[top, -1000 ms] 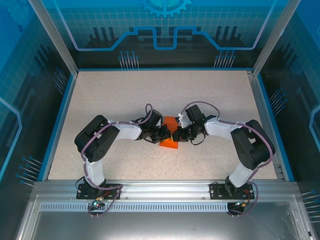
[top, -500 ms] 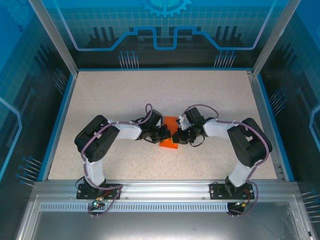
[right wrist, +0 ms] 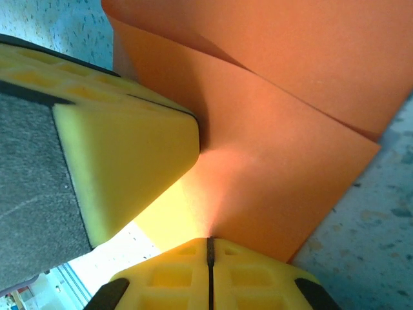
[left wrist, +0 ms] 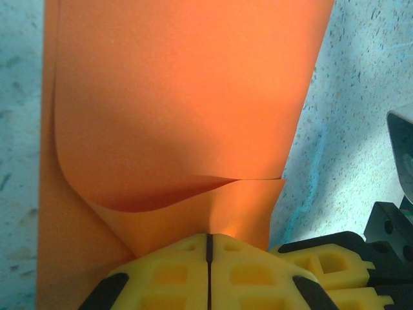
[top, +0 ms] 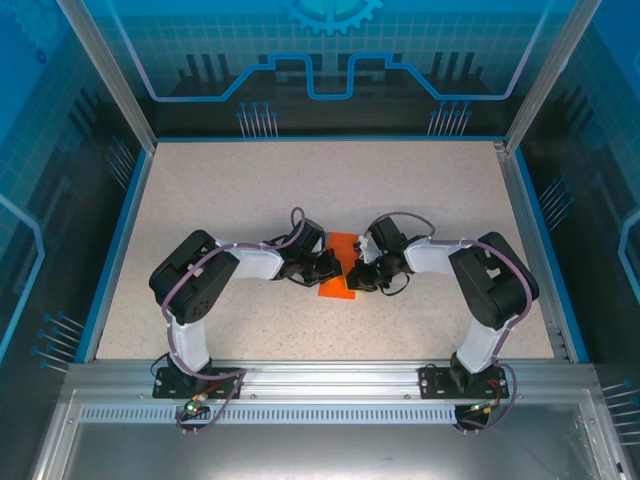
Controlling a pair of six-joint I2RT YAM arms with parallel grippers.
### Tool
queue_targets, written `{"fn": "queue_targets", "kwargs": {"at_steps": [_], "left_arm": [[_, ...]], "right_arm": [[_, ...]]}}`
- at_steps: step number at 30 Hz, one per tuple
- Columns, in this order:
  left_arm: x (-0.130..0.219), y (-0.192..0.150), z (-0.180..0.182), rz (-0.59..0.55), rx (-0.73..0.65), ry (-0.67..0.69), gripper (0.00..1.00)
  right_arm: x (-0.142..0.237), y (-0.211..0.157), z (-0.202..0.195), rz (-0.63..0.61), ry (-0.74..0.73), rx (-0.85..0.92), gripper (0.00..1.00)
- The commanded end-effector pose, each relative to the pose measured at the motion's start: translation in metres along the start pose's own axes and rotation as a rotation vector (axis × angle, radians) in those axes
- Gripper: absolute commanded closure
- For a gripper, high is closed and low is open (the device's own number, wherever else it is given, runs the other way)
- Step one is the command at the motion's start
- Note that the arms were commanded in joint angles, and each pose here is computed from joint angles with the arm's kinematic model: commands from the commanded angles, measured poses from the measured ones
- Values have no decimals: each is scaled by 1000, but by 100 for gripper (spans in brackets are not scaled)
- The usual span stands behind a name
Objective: Fold a paper plane with a square sheet of paper (pick it up from the middle)
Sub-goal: Fold the triangle a second time at the center of the table.
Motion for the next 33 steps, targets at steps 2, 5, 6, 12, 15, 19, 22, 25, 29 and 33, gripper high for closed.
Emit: {"fn": "queue_targets", "kwargs": {"at_steps": [2,5,6,12,15,19,22,25,29,33], "left_arm": [[-8,-9,24,28,12,102,94],[-9,-9,25,28,15,106,94],[-9,-9,26,26,17,107,94],[-9,-9,29,24,26,123,94],[-10,-9,30,24,27,127,94],[-10,-9,31,24,29,131,94],[-9,-9,31,24,28,132,95],[-9,-9,30,23,26,130,95],[-9,-9,30,26,24,127,94],[-9,-9,29,27,22,122,95]], "right_arm": [[-1,-20,-14,69,-58,-38,93],[-1,-26,-15,80,-59,-40,92],[0,-27,-15,83,-57,-39,92],[2,-39,-18,109,-61,-42,91],[4,-43,-21,109,-63,-47,91],[6,-47,-22,120,-66,-47,90],[8,-51,-24,123,-74,-48,90],[12,-52,-24,109,-71,-50,90],[23,-40,-10,57,-30,-25,90],[33,-27,9,-4,19,1,90]]}}
Point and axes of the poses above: each hand's point on the last joint's axis, 136 mm out from that joint toward the fingers, its own x axis back along the fingers, its own z axis along the line the jaws close on, y = z × x, the point moved 7 cm from there along x, back along the fingers, and after that the axes turned 6 degrees about x, right-handed, at the moved point
